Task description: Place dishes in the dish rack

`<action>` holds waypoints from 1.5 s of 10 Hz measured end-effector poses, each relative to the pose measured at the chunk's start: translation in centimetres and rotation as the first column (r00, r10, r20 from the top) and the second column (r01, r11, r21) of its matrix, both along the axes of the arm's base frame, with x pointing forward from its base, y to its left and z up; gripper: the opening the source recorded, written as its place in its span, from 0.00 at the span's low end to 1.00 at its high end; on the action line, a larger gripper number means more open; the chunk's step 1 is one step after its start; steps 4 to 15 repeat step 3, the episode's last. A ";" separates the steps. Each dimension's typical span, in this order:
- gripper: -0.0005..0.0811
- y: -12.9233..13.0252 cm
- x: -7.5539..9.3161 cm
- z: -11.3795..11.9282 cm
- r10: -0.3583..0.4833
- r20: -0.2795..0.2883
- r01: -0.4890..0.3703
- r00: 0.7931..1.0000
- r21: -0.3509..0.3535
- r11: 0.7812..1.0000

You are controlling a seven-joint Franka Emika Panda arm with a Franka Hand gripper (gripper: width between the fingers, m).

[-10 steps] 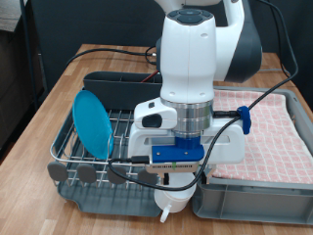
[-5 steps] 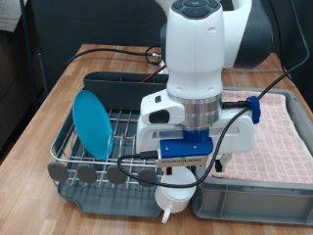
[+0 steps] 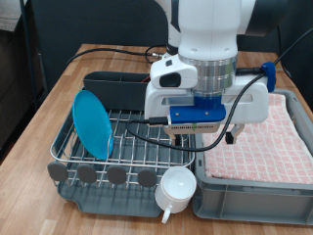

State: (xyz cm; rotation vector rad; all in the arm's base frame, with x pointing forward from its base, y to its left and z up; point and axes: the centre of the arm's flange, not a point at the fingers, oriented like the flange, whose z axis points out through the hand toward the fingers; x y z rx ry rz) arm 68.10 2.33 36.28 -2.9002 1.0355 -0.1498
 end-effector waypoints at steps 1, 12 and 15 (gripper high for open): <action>0.99 0.4 -0.4 1.3 -0.001 0.004 0.001 1.000 -0.013 1.000; 0.99 1.0 -1.2 3.5 -0.001 0.016 0.001 1.000 -0.048 0.999; 0.99 1.0 -1.2 3.5 -0.001 0.016 0.001 1.000 -0.048 0.999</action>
